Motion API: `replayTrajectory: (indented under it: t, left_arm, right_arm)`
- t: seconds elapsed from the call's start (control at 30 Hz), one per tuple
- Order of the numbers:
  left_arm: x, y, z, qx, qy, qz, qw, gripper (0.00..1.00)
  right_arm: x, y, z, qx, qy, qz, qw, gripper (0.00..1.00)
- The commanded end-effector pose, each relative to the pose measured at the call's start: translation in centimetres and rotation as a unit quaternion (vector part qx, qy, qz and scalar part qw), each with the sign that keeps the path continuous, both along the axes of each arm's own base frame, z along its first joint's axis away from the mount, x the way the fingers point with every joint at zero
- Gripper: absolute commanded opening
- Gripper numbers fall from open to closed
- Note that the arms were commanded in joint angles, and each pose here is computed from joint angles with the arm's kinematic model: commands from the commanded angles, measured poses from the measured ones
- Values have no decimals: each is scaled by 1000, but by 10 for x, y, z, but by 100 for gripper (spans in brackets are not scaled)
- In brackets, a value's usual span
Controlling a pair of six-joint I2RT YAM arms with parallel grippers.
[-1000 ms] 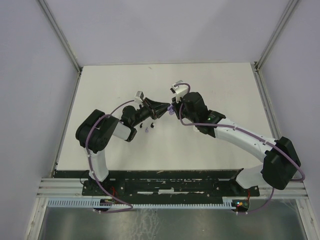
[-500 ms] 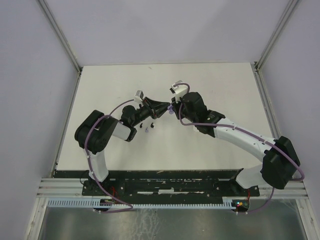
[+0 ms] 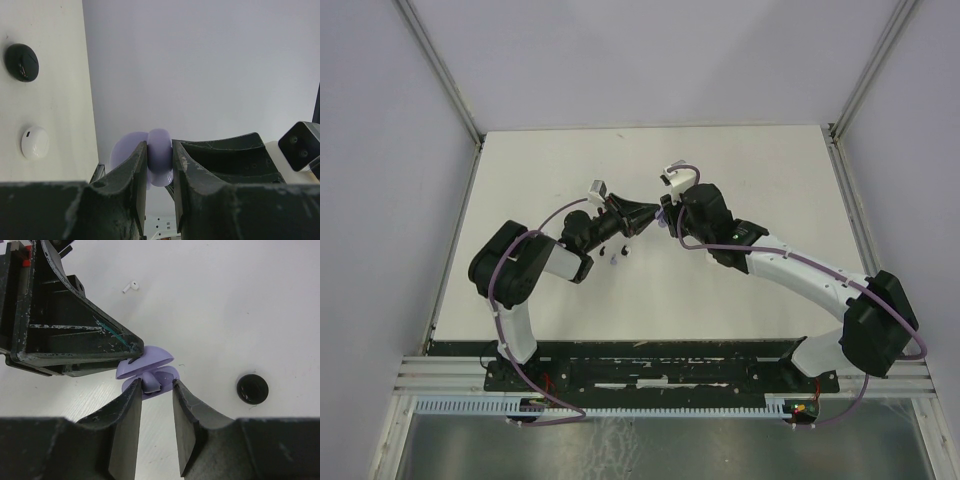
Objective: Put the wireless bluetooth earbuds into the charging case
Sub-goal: Place the earbud in the charging case.
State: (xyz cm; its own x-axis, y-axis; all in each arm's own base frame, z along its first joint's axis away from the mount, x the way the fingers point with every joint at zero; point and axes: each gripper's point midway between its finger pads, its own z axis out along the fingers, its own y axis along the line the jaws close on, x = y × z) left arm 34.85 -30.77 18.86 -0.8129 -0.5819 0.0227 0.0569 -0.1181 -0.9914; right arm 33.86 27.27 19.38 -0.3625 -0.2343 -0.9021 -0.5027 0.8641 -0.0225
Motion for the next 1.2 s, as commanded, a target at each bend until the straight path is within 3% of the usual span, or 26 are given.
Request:
replayTrajectory:
  t: [0.0,0.5,0.87,1.17]
  left_arm:
    - [-5,2,40,-26,-70,2,997,3]
    - [-3,0,36,-22,-64,0,998,3]
    - [0,-2,24,-19,-53,1,998,3]
    - [3,-1,29,-23,-54,4,998,3]
  right_arm:
    - [11,-4,22,14,-25,-30,999,39]
    - [12,7,26,32,-27,-15,999,48]
    - [9,1,58,65,-62,-21,996,54]
    - [3,-24,61,28,-43,-62,997,64]
